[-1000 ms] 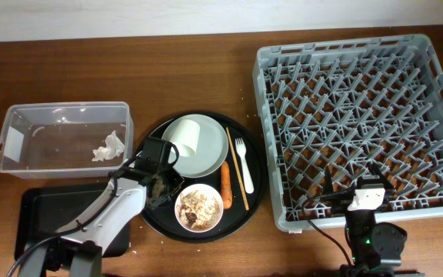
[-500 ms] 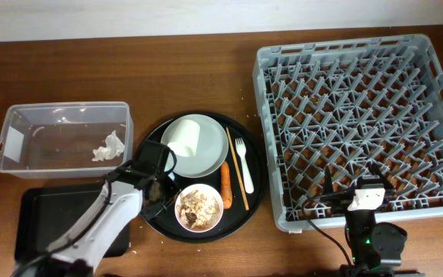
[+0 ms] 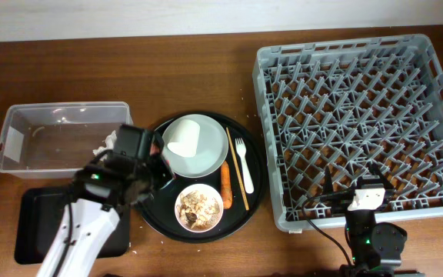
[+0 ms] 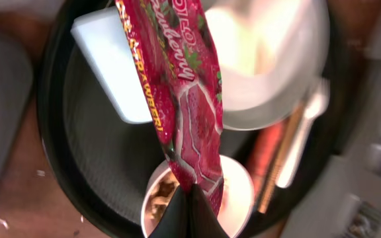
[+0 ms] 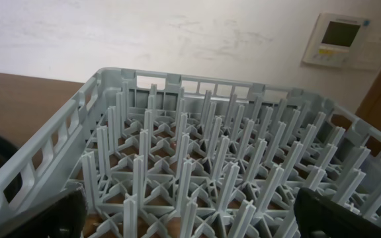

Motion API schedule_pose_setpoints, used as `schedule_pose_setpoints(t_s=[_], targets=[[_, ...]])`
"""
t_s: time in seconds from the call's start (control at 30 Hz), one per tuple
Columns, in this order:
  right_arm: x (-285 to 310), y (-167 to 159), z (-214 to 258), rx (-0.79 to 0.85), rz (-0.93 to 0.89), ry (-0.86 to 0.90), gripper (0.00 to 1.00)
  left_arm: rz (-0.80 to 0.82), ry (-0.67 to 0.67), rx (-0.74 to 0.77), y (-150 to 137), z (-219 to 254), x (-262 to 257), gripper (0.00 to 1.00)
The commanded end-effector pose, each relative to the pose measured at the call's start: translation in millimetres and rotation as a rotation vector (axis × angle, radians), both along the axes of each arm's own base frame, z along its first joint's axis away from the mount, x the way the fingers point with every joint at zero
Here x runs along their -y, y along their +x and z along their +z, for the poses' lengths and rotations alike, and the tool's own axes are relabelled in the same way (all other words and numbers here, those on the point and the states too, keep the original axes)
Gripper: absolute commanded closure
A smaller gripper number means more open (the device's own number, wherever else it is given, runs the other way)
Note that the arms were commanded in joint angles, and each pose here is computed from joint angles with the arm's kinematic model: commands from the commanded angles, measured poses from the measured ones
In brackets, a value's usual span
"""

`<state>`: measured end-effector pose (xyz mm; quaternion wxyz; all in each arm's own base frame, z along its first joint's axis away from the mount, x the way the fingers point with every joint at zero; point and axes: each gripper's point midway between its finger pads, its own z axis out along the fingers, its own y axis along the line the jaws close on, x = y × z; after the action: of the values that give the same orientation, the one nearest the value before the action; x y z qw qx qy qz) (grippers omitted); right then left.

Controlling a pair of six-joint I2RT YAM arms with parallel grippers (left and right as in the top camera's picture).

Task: Sort waste into correct bins and load items into the dishwasher rack
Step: 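Carry the red wrapper into the clear bin and release it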

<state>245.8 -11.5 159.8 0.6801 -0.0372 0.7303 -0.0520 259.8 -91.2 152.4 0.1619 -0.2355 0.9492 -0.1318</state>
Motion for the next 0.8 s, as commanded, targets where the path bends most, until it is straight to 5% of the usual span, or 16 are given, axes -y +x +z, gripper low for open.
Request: schedule_pose_setpoints(t_s=[0.0,0.17,0.37,0.67,0.77], targets=[[-0.5,0.0,-2.1,-0.001,0.001,0.001,0.01,-0.096,0.071,0.185,25.1,56.8,-3.5,0.99],[-0.5,0.0,-2.1,-0.001,0.001,0.001,0.01,0.113,0.213,0.235,47.1,68.1,-66.7,0.99],[-0.5,0.0,-2.1,-0.001,0.001,0.001,0.01,0.364,0.264,0.136,78.7,29.0,-159.8,0.99],[-0.5,0.0,-2.1,-0.001,0.001,0.001,0.01,0.496,0.267,0.014,109.9,-48.3,-220.1,0.98],[-0.5,0.0,-2.1,-0.001,0.001,0.001,0.01,0.5,0.258,0.032,115.4,-49.2,-222.1,0.73]])
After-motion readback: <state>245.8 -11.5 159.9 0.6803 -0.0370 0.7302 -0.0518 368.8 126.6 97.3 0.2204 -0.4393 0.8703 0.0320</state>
